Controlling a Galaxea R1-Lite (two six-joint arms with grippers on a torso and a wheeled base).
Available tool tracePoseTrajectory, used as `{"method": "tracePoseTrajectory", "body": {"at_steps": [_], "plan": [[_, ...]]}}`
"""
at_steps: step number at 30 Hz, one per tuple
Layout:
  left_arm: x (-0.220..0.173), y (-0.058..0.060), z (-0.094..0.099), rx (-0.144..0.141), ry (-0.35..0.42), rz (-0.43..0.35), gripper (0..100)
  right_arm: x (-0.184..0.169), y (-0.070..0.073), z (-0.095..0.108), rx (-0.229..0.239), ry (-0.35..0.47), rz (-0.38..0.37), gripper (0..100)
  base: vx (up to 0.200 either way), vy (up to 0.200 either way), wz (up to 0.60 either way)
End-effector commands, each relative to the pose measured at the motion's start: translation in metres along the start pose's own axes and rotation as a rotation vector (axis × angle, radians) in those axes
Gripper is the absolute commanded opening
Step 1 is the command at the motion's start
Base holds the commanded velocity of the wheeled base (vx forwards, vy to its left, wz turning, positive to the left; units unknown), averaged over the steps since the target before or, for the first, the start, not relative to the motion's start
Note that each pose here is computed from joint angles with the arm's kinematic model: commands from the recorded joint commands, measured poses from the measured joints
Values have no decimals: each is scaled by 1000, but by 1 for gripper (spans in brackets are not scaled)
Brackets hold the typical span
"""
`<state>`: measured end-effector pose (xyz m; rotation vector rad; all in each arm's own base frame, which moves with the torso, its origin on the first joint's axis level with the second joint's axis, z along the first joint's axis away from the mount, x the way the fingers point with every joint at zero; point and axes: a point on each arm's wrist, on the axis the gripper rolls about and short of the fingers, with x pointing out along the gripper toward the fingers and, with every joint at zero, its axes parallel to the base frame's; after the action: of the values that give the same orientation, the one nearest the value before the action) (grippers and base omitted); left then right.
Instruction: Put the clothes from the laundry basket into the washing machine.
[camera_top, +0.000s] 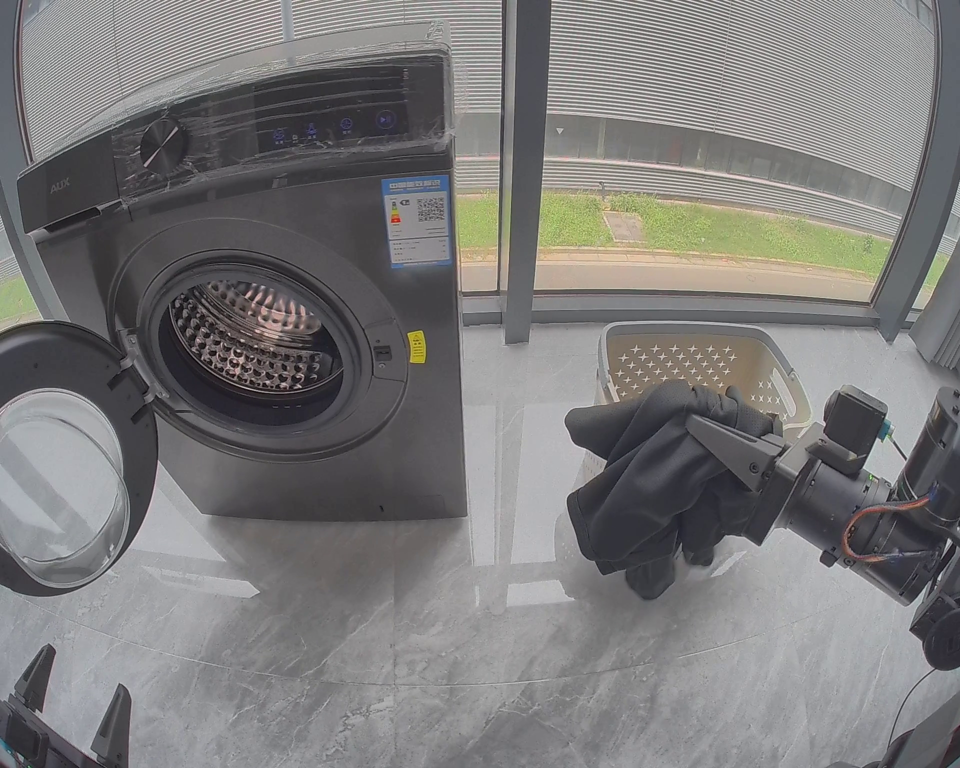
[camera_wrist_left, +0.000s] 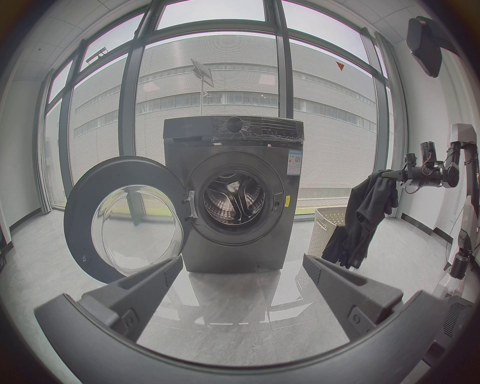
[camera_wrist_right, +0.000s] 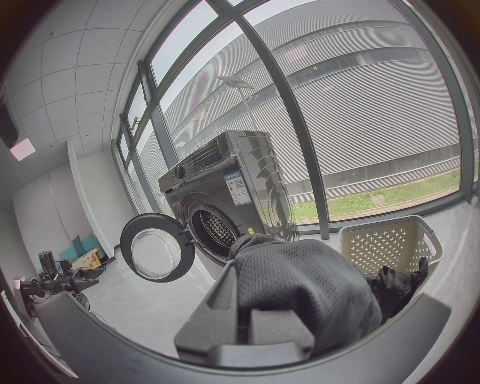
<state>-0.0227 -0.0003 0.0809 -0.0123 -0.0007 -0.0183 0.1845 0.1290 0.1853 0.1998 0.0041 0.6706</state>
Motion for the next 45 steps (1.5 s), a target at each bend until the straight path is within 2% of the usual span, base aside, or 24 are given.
{"method": "tracePoseTrajectory", "body": {"at_steps": [1,11,17,20,38,45], "plan": [[0,0,-5,0,-1,0,100,0,0,0,0,-1,0,0,0,200,0],[0,0,-5,-1,-1,0,100,0,0,0,0,1,2,0,0,200,0],[0,0,-5,0,-1,0,100,0,2,-1,2,3,9,0,-200,200,0],[0,0,-5,0,-1,1,100,0,2,-1,4,4,10,0,0,200,0],[0,0,-5,0,1,-2,100,-1,3,-5,19,22,22,0,-33,0,0],[0,0,-5,0,-1,-2,100,-1,2,-6,19,27,21,0,0,200,0]]}}
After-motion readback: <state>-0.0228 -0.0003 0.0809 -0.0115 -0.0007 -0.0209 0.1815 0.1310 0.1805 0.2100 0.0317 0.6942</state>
